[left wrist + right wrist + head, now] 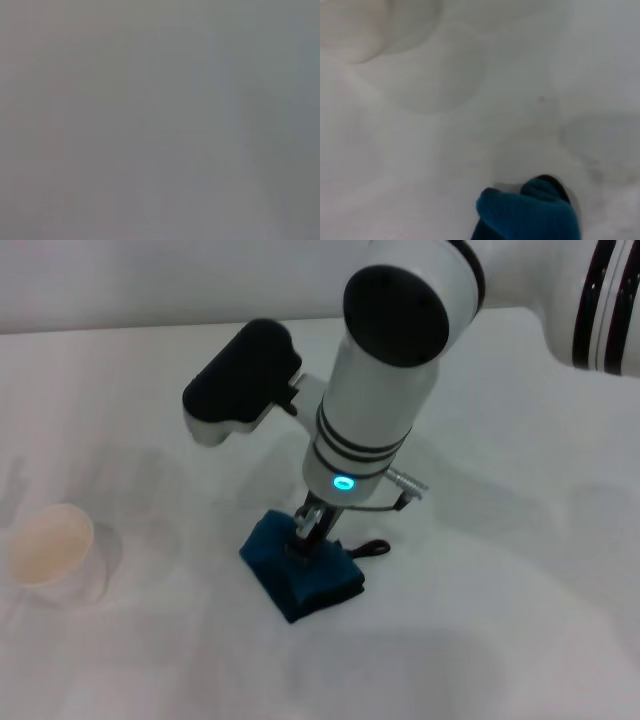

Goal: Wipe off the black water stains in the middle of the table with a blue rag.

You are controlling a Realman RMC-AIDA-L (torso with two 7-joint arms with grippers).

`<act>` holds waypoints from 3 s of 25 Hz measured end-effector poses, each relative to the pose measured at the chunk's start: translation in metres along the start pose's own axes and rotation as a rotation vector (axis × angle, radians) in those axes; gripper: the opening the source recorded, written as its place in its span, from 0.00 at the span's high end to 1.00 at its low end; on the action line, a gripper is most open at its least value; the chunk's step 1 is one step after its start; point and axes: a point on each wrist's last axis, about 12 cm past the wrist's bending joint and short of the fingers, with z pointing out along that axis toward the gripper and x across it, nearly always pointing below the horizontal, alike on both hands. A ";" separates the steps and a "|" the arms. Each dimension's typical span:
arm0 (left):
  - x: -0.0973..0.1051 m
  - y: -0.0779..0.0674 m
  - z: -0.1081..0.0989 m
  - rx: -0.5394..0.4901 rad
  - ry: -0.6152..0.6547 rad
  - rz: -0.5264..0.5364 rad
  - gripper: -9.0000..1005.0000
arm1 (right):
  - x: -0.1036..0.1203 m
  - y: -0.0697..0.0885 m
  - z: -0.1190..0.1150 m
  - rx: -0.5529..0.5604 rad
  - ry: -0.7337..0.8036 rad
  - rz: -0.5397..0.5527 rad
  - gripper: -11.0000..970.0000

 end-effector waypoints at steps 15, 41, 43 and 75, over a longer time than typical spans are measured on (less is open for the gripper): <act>0.001 0.003 -0.008 -0.027 0.011 -0.002 0.14 | 0.010 -0.063 -0.017 0.154 0.037 0.132 0.86; 0.000 0.004 0.000 -0.026 -0.001 -0.004 0.14 | 0.115 -0.132 -0.028 0.159 0.163 0.393 0.82; 0.000 0.005 0.001 -0.024 -0.003 -0.003 0.14 | 0.115 -0.129 -0.028 0.143 0.158 0.378 0.82; 0.000 0.005 0.010 -0.014 0.005 0.003 0.14 | 0.182 -0.189 -0.072 0.117 -0.554 0.548 0.24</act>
